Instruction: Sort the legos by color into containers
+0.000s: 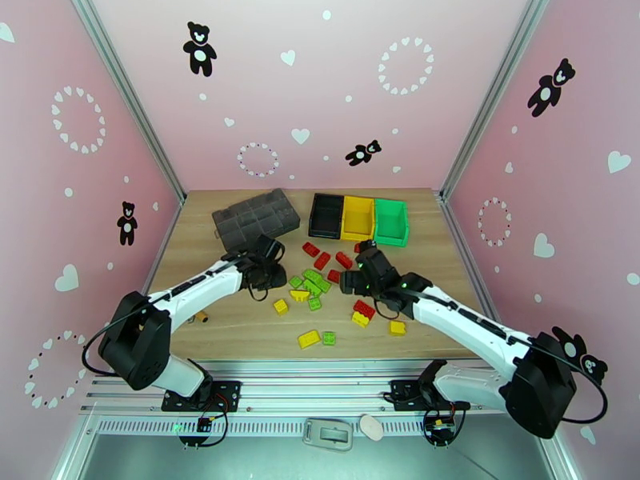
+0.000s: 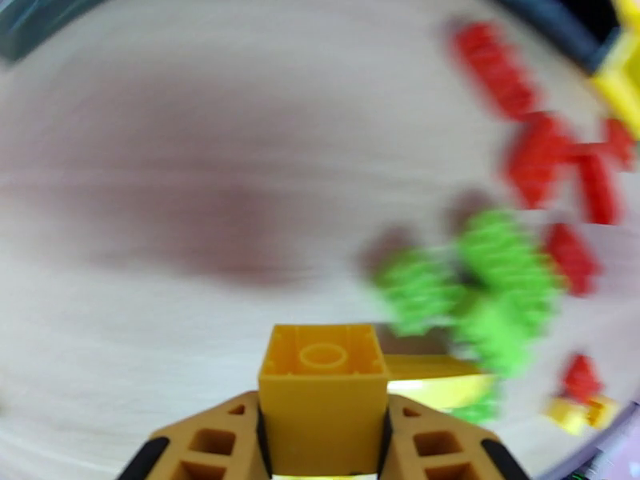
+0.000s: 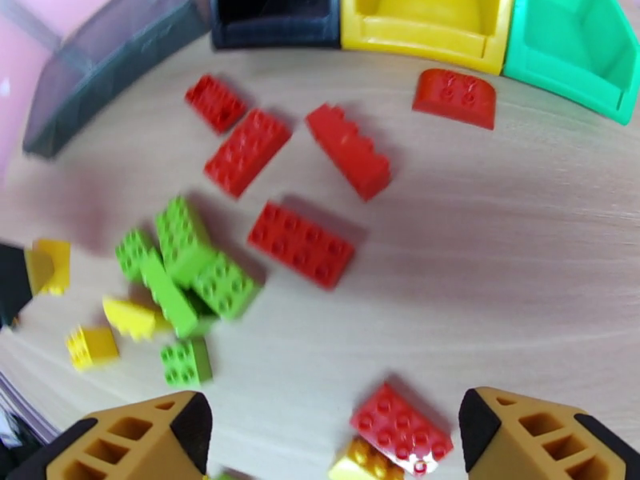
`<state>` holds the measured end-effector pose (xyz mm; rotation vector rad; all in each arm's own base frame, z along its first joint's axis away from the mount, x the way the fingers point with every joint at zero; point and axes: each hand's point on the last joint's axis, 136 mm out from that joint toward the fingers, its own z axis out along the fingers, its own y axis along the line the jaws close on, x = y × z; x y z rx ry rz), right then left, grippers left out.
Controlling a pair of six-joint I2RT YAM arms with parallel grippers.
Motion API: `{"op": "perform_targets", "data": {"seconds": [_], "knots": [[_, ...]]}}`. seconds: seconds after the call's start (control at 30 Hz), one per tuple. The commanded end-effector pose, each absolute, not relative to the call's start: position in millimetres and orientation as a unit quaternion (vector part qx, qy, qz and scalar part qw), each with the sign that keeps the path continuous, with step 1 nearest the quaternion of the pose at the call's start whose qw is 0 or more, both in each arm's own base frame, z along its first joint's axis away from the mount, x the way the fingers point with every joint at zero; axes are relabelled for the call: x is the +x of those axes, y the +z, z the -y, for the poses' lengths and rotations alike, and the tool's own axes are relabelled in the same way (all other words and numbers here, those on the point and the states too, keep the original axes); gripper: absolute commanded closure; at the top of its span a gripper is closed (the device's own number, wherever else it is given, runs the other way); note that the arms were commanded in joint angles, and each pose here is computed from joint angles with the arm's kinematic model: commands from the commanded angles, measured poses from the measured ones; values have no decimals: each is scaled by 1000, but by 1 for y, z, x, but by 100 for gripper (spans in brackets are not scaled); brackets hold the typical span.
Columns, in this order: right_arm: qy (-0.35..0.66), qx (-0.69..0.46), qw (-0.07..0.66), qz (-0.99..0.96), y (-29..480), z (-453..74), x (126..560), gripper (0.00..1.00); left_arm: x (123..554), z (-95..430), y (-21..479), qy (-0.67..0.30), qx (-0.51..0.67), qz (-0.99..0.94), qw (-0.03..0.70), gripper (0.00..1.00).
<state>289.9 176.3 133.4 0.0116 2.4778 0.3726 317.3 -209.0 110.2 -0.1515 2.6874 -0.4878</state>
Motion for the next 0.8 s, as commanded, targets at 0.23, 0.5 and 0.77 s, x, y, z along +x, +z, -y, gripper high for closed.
{"op": "perform_targets", "data": {"seconds": [0.23,0.5,0.77], "knots": [[298,59,308,-902,166,-190,355,12,376,328,186,-404,37,-887,220,78],[296,105,326,-892,182,-154,382,11,429,406,187,-450,64,-866,209,79],[269,141,337,-891,185,-106,373,8,483,446,187,-459,50,-855,236,80]]}}
